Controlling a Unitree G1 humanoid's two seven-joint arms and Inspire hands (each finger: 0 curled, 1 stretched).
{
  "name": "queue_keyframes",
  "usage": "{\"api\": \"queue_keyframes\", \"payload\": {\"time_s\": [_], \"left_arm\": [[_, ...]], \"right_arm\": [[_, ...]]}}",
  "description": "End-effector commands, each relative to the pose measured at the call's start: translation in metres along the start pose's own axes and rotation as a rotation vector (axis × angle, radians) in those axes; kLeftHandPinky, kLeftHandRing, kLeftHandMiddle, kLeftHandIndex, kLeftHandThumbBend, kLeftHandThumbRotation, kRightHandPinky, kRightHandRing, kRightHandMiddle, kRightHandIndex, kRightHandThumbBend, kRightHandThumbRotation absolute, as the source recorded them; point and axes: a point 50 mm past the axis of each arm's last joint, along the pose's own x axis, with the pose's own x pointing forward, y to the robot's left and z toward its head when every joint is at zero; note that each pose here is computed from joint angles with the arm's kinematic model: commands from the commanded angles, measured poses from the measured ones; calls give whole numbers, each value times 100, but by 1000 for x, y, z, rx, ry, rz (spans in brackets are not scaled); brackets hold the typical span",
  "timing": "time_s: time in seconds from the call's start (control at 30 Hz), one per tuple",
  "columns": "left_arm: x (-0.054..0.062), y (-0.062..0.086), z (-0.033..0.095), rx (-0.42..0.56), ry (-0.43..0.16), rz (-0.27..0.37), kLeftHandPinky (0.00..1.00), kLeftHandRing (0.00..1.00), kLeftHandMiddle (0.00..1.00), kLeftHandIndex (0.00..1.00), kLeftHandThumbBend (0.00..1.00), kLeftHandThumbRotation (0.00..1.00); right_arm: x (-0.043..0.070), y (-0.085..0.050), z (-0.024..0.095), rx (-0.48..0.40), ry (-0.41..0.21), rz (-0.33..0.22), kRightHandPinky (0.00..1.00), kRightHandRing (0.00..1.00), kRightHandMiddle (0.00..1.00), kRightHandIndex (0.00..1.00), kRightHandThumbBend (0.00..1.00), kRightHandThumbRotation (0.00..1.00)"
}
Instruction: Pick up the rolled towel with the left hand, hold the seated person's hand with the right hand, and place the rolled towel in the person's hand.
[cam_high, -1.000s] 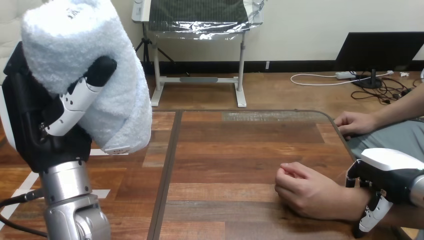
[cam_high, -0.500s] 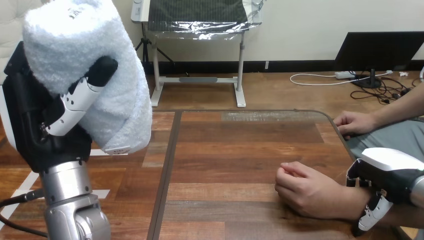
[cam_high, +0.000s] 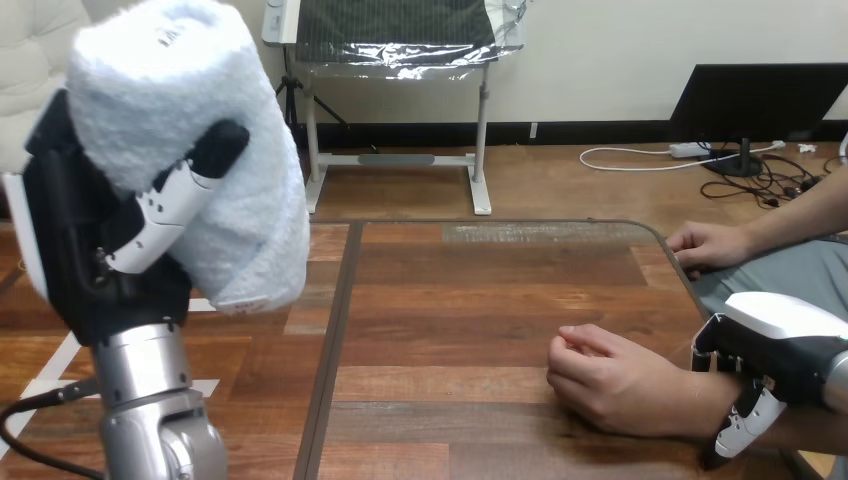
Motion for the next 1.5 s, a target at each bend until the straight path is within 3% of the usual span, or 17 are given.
{"api": "queue_keyframes", "payload": {"time_s": [0.0,0.87,1.47], "left_arm": [[13,-12,-3,-23,-36,-35,22,28,35,39,56,0],[19,-24,-33,-22,37,-88,25,30,37,40,61,0],[28,-40,-47,-36,70,-118,24,29,36,39,59,0]], "right_arm": [[-1,-2,5,38,-25,-15,20,28,38,45,89,1],[-11,-32,13,55,-62,-118,18,25,35,46,88,3],[-17,-48,17,69,-87,-177,28,34,42,48,88,6]]}}
